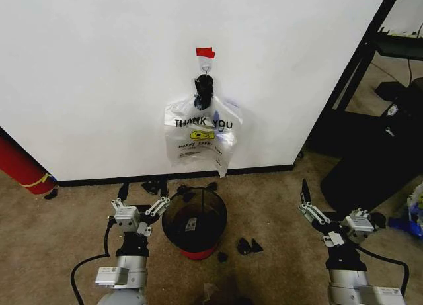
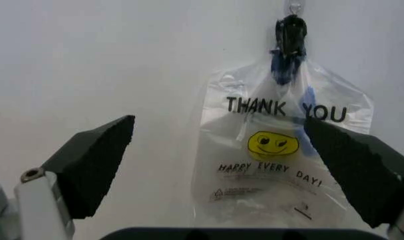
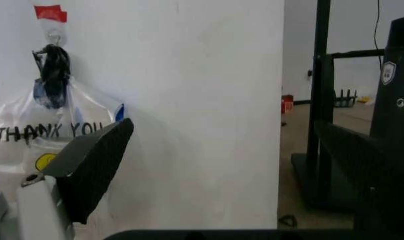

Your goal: Pick up the garbage bag from the wall and place it over the trash bin.

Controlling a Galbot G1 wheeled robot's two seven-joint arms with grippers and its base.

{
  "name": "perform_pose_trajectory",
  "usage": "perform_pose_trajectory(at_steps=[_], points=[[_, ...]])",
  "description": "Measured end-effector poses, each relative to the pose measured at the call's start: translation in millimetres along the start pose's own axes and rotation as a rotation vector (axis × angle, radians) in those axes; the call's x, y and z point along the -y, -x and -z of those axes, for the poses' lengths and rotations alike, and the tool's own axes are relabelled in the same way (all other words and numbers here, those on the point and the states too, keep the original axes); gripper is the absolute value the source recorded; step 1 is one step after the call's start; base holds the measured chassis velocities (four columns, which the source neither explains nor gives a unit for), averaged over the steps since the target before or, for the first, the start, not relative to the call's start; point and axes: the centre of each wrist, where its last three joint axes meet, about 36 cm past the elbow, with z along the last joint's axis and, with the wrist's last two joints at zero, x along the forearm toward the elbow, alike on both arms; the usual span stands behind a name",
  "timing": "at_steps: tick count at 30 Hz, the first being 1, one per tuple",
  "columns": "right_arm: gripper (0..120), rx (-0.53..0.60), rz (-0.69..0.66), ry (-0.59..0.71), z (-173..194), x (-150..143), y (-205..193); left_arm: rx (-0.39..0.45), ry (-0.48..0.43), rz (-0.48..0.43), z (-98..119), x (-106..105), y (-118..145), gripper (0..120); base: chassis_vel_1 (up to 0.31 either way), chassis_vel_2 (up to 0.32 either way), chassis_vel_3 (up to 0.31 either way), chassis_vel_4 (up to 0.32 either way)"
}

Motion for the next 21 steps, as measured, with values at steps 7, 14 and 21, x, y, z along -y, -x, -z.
perform_pose_trajectory(at_steps=[7, 14, 21], points=[[100, 0.009, 0.016, 0.010, 1, -4, 3, -0.003, 0.001, 0.005, -1, 2, -5, 100, 0.000, 0.000, 0.000, 0.000], [100, 0.005, 0.031, 0.009, -2, -3, 7, 0.006, -0.004, 0.000, -1, 3, -5, 100, 0.000, 0.000, 0.000, 0.000], [100, -0.002, 0.237, 0.242, 2, -24, 61, -0.001, 0.011, 0.022, -3, 3, -13, 100, 0.000, 0.000, 0.000, 0.000]])
